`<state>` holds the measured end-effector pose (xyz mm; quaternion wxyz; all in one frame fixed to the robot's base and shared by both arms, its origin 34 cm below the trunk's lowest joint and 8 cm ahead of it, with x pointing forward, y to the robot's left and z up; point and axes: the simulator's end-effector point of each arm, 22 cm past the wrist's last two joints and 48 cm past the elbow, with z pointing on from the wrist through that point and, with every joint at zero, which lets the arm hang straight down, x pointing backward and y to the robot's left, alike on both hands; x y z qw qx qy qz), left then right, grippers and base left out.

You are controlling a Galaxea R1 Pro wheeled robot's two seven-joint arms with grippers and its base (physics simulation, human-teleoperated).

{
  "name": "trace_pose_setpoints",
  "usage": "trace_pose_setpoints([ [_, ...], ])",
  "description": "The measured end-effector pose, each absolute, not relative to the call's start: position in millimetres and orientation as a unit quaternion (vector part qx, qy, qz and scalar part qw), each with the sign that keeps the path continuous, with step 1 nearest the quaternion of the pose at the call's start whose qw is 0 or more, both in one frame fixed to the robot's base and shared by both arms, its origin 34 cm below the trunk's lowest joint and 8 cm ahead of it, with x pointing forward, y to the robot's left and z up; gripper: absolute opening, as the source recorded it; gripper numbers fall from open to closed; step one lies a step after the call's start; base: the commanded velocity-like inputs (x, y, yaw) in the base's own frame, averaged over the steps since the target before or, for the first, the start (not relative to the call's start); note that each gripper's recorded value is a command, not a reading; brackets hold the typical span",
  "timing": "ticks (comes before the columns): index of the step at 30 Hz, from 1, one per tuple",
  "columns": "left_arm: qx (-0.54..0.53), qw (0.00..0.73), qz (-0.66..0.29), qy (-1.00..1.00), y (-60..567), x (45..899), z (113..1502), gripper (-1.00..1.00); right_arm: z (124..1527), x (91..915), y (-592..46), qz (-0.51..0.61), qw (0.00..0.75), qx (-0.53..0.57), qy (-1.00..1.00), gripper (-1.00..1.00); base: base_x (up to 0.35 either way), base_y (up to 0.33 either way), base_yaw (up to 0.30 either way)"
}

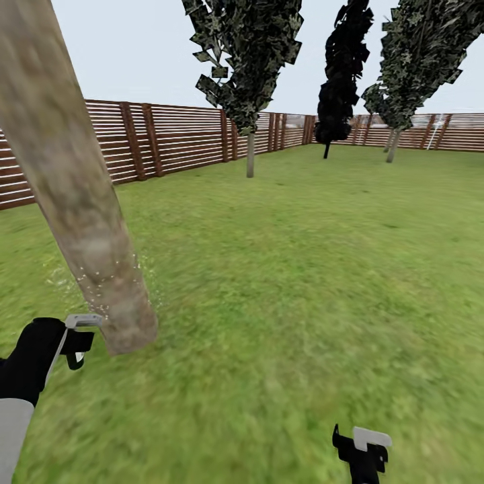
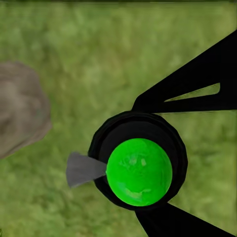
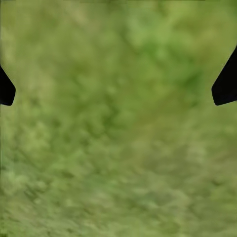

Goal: In the garden, pick up the pesticide atomizer on the floor and spray pesticide onto both trees until each tree trunk is fully covered.

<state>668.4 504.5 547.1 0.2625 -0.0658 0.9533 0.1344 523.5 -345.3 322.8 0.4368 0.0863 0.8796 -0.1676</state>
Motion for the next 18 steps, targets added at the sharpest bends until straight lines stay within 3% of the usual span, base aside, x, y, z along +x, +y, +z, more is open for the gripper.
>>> trace_pose_setpoints([
  [6,-0.065,0.262,0.135,0.953,504.3,668.4,546.9,-1.00,322.8,523.5,-345.2,-0.168,0.437,0.086,0.880,1.00,0.238,-0.189,0.225],
  [10,-0.065,0.262,0.135,0.953,504.4,668.2,546.4,-1.00,322.8,523.5,-345.3,-0.168,0.437,0.086,0.880,1.00,0.181,-0.218,0.028],
  [16,-0.083,0.218,0.121,0.965,512.2,643.6,504.0,-1.00,322.5,523.5,-345.2,-0.168,0.437,0.086,0.880,1.00,0.008,-0.272,0.000],
  [18,-0.089,0.234,0.108,0.962,509.1,647.9,497.5,-1.00,322.6,523.4,-345.4,-0.168,0.437,0.086,0.880,1.00,0.000,-0.274,0.000],
])
